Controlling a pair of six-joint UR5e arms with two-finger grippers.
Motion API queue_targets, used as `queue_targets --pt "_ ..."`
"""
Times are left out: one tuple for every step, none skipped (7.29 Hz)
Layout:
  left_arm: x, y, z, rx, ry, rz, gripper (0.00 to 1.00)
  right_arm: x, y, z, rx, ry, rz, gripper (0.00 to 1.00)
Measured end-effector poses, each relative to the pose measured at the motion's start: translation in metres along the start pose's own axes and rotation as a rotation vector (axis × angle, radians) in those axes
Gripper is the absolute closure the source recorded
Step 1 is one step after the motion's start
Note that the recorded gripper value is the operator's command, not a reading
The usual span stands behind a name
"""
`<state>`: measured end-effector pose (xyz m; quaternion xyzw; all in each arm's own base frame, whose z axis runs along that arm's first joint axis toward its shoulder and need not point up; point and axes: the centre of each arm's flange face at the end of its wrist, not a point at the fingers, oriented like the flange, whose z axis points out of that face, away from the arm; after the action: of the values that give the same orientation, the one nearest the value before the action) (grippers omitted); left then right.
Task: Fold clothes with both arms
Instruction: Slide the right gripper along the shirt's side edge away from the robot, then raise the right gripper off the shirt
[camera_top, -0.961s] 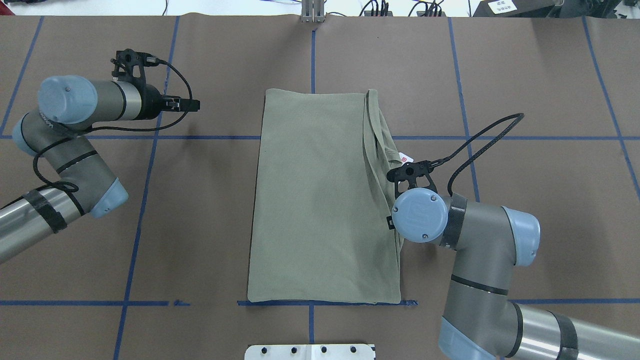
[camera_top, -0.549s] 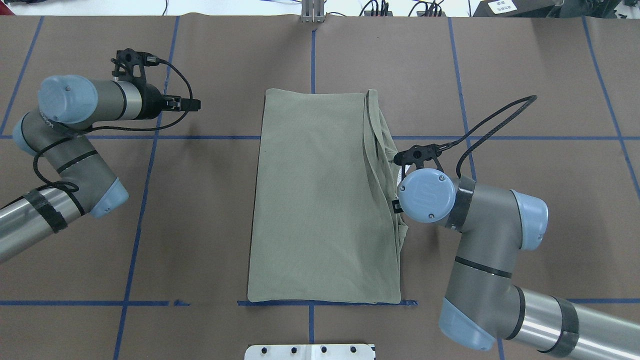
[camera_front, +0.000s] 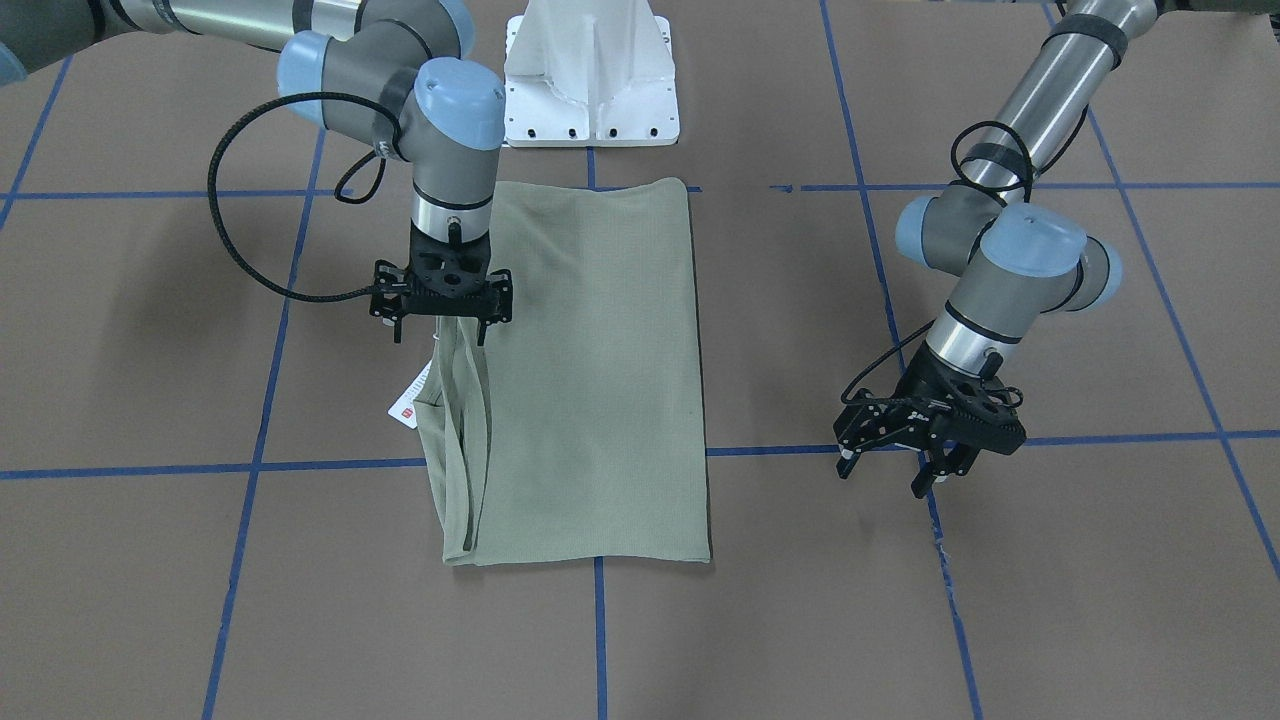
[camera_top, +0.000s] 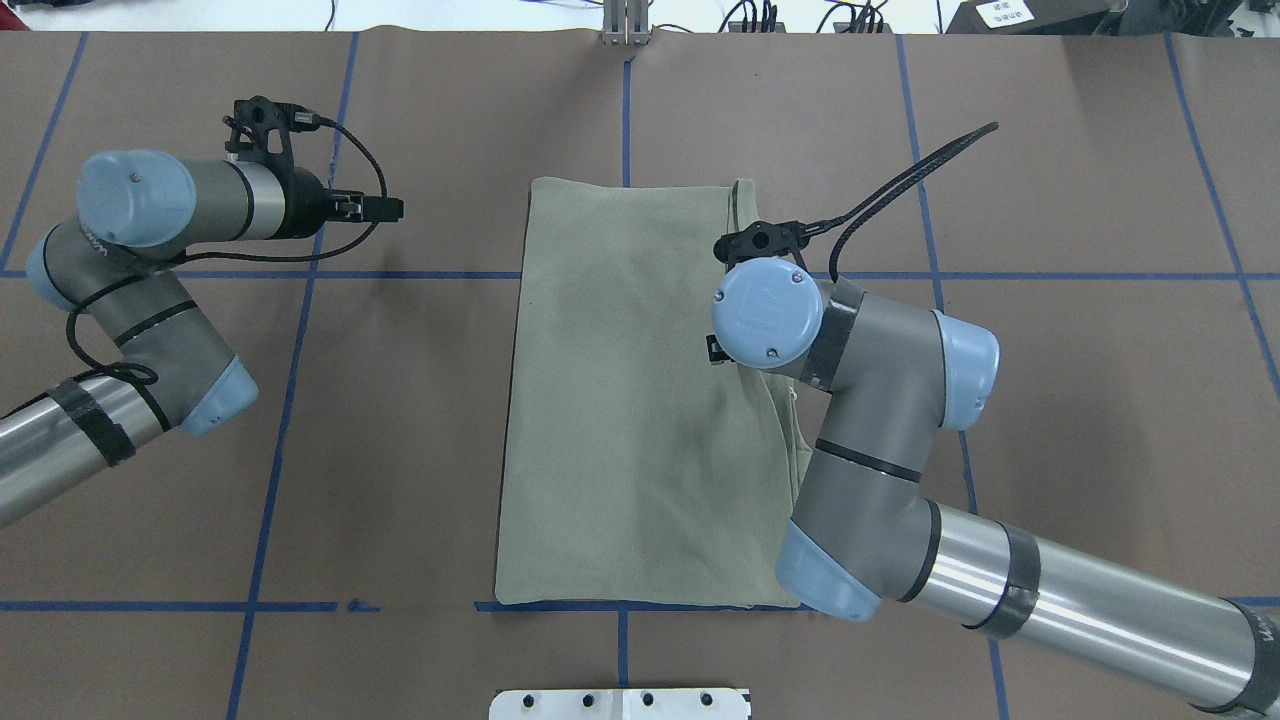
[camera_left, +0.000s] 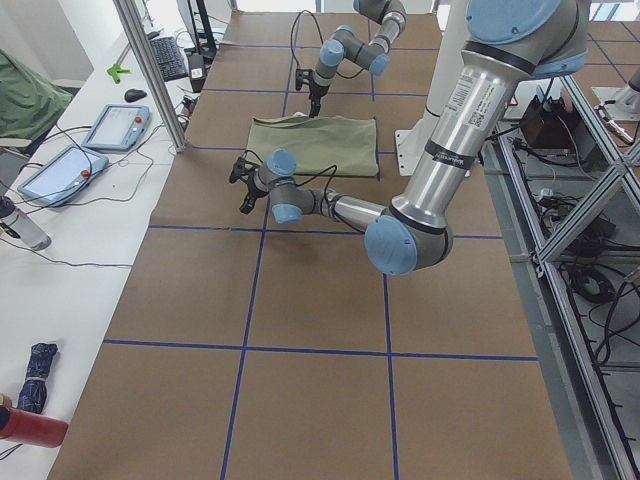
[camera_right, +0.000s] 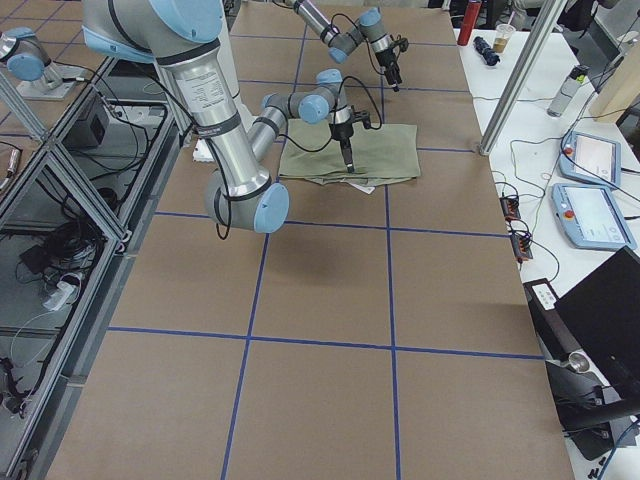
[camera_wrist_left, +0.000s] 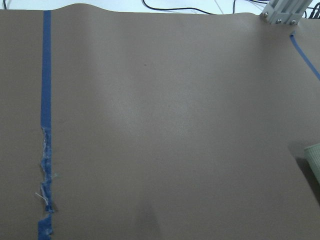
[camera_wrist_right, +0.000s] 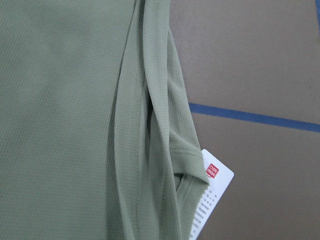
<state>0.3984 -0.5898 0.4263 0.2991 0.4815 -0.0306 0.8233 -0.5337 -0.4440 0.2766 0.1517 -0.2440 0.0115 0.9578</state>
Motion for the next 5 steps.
queue_targets --pt "0.001 0.001 0.0 -0.001 0.001 0.001 0.0 -0.005 -0.005 0.02 0.003 0.002 0.001 0.0" --pt "0.001 0.002 0.001 -0.003 0.002 0.001 0.0 -0.006 -0.007 0.033 0.003 0.006 0.0 0.0" --pt "0.002 0.003 0.002 -0.004 0.002 0.002 0.0 -0.005 -0.008 0.039 0.001 0.01 0.001 0.0" --pt "0.001 0.003 0.002 -0.005 0.002 0.002 0.0 -0.001 -0.012 0.042 0.0 0.017 -0.006 0.0" --pt "0.002 0.004 0.002 -0.005 0.003 0.004 0.0 0.009 -0.017 0.045 0.001 0.029 -0.018 0.0"
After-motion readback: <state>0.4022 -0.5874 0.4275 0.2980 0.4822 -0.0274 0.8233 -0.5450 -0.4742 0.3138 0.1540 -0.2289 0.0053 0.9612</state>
